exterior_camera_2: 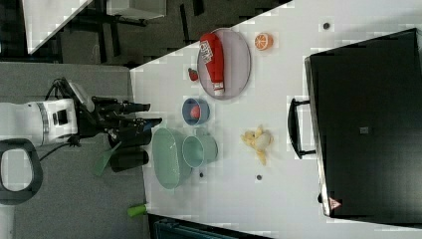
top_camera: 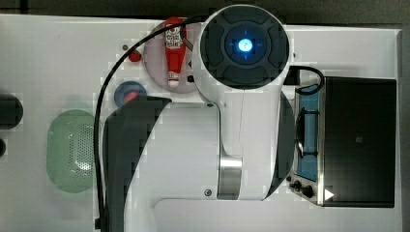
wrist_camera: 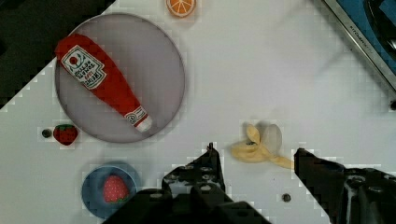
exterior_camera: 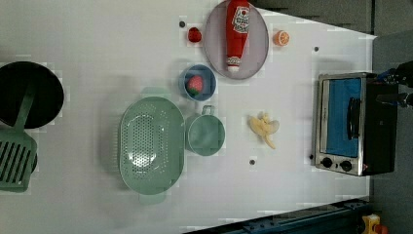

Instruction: Pick Banana and place it in mug.

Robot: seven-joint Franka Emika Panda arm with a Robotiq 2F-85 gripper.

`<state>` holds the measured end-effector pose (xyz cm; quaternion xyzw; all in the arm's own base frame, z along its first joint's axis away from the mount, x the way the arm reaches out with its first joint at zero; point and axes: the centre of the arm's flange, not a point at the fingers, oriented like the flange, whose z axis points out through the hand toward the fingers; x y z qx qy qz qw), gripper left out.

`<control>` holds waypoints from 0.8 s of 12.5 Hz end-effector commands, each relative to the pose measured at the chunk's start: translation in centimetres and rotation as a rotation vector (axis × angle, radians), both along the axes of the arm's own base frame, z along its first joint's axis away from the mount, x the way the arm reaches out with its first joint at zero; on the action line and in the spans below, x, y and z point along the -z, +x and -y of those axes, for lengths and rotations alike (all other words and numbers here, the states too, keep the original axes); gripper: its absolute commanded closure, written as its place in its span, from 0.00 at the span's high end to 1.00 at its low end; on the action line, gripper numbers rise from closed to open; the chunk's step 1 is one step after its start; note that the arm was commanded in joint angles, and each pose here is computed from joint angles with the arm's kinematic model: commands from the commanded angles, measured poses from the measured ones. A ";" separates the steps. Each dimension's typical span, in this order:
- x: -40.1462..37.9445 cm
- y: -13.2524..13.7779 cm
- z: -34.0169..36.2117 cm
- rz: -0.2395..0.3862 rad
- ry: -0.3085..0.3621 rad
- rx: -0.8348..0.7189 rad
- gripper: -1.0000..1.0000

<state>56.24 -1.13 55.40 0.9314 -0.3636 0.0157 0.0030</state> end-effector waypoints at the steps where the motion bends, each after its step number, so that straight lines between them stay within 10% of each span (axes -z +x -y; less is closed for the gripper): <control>1: -0.4 -9.6 1.4 -0.021 -0.003 0.090 0.79; 3: -0.3 -9.5 1.2 -0.018 -0.003 0.083 1.00; 10: 7.9 -6.6 1.0 -0.101 0.003 -0.346 1.00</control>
